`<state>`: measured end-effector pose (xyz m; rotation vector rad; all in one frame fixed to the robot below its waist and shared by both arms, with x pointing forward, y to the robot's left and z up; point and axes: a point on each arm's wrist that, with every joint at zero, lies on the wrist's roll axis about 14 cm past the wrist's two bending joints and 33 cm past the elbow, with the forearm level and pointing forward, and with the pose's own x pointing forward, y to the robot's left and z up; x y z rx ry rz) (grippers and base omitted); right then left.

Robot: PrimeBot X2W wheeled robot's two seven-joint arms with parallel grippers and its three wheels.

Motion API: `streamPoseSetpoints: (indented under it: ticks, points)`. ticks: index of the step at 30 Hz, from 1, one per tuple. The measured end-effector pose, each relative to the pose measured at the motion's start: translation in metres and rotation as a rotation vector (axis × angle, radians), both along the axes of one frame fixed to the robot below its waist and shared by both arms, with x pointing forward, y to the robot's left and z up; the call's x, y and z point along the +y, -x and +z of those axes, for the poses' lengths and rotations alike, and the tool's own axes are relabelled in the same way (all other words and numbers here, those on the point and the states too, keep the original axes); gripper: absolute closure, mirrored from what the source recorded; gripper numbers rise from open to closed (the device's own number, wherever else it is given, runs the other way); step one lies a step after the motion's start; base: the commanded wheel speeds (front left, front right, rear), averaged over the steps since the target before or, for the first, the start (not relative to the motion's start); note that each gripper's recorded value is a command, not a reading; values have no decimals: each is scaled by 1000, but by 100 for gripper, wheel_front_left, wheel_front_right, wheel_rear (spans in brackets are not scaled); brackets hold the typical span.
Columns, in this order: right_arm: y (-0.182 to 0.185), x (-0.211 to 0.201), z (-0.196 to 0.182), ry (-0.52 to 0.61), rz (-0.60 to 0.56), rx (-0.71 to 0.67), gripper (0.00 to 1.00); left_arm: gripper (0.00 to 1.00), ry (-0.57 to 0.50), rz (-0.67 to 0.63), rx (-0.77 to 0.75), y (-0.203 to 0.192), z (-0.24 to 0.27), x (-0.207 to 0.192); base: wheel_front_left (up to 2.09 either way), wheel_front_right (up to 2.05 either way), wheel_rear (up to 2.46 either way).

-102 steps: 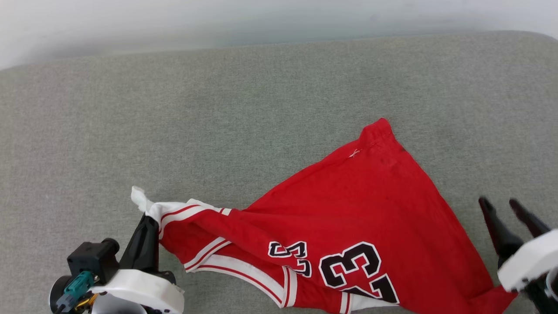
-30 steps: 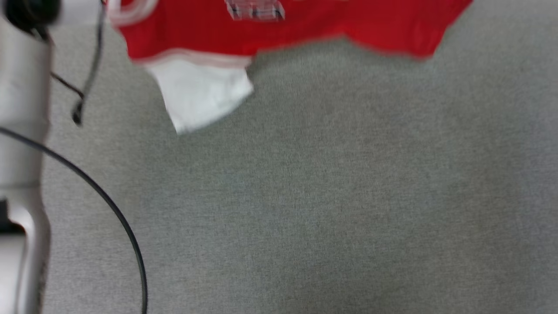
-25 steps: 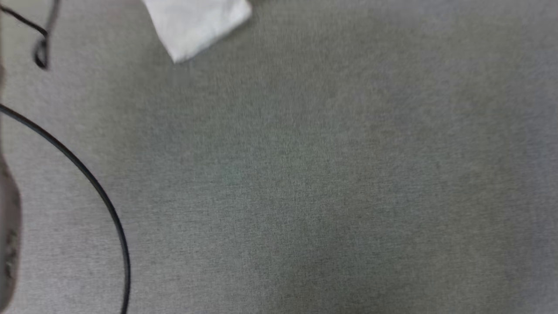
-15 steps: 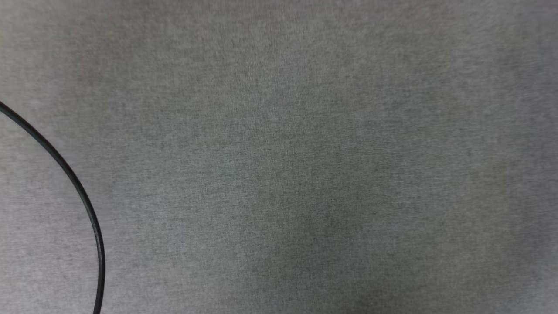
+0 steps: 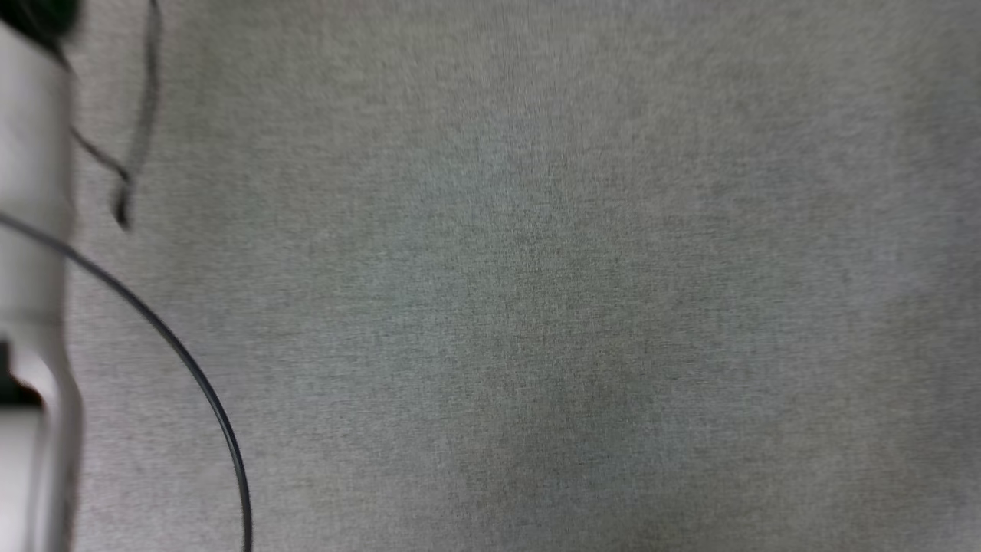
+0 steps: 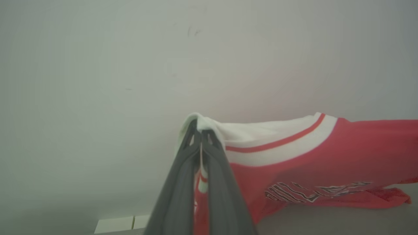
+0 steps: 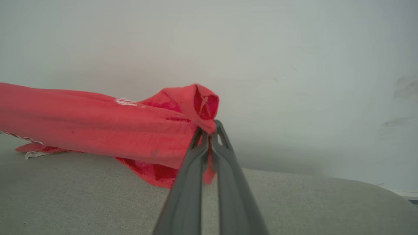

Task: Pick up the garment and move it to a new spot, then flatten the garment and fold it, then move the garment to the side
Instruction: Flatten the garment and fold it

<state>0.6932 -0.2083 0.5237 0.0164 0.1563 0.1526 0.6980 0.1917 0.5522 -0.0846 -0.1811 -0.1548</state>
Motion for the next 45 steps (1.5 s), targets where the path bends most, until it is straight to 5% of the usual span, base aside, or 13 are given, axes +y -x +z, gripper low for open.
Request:
streamPoseSetpoints:
  ticks: [14,28,38,45]
  points:
    - [143,-4,-67,-66,16,204,100,100,37,32,136,159,-55,6,0,0,0]
    - [301,-39,-113,-171,-119,345,100,100,164,80,351,324,-93,-8,0,0,0]
    - [357,-31,-119,-189,-140,407,100,100,179,145,415,378,-83,3,0,0,0]
    - [345,-16,-102,-150,-106,404,100,100,156,63,378,355,-66,-12,0,0,0]
